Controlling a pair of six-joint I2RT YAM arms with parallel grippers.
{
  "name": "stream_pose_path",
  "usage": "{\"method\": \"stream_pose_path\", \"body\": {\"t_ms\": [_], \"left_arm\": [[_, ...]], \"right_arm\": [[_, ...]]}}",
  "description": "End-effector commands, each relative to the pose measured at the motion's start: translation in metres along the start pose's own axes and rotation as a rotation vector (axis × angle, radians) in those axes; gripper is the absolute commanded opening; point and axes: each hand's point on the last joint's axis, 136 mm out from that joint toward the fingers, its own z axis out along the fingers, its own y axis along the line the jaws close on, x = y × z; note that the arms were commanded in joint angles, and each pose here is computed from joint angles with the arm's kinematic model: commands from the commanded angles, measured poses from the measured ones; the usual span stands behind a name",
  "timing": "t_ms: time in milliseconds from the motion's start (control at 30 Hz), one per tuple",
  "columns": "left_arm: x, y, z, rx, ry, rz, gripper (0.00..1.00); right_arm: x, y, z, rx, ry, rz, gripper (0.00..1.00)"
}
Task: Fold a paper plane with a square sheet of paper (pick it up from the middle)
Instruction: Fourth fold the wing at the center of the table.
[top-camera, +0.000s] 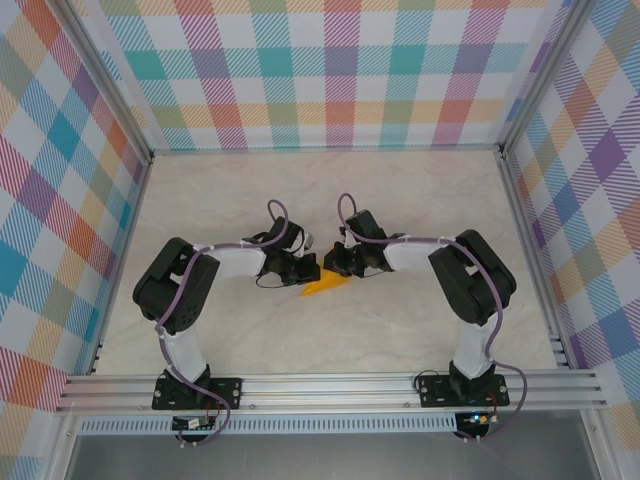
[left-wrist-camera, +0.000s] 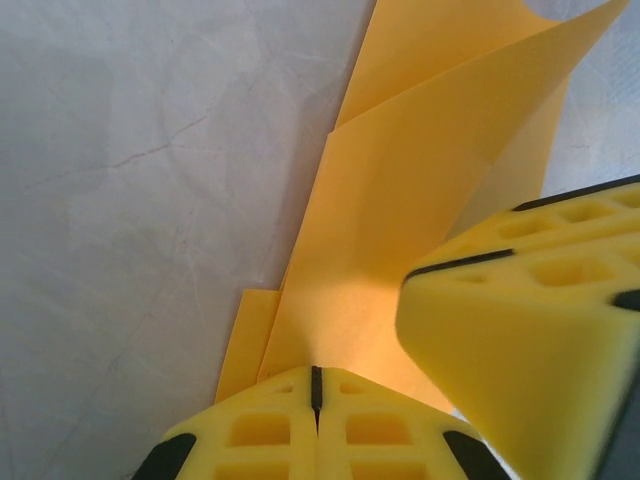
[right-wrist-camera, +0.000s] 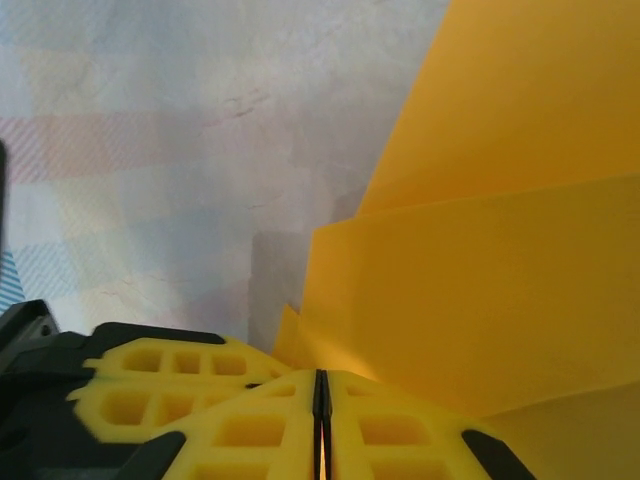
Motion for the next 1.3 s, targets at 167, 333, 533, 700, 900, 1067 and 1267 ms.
{"method": "stream_pose_path", "body": {"t_ms": [167, 333, 533, 700, 900, 1067, 1267], "left_arm": [[0.016, 0.025, 0.006, -0.107, 0.058, -0.021, 0.00], [0.023, 0.031, 0.006, -0.131, 0.078, -0.021, 0.00], [0.028, 0.035, 0.006, -0.140, 0.092, -0.020, 0.00], [0.028, 0.034, 0.006, -0.134, 0.093, -0.020, 0.00], [0.027, 0.033, 0.007, -0.129, 0.092, -0.017, 0.00], [0.027, 0.033, 0.009, -0.126, 0.096, -0.020, 0.00], [0.025, 0.032, 0.008, -0.122, 0.090, -0.021, 0.00]], "right_arm": [[0.001, -0.034, 0.014, 0.056, 0.036, 0.072, 0.08], [-0.018, -0.050, -0.001, 0.072, -0.011, 0.099, 0.08], [-0.046, -0.073, -0.017, 0.110, -0.076, 0.150, 0.08], [-0.067, -0.094, -0.034, 0.136, -0.138, 0.190, 0.08], [-0.098, -0.096, -0.067, 0.138, -0.250, 0.167, 0.08], [-0.104, -0.062, -0.095, 0.090, -0.317, 0.088, 0.10], [-0.063, -0.020, -0.076, 0.068, -0.226, 0.019, 0.10]]}}
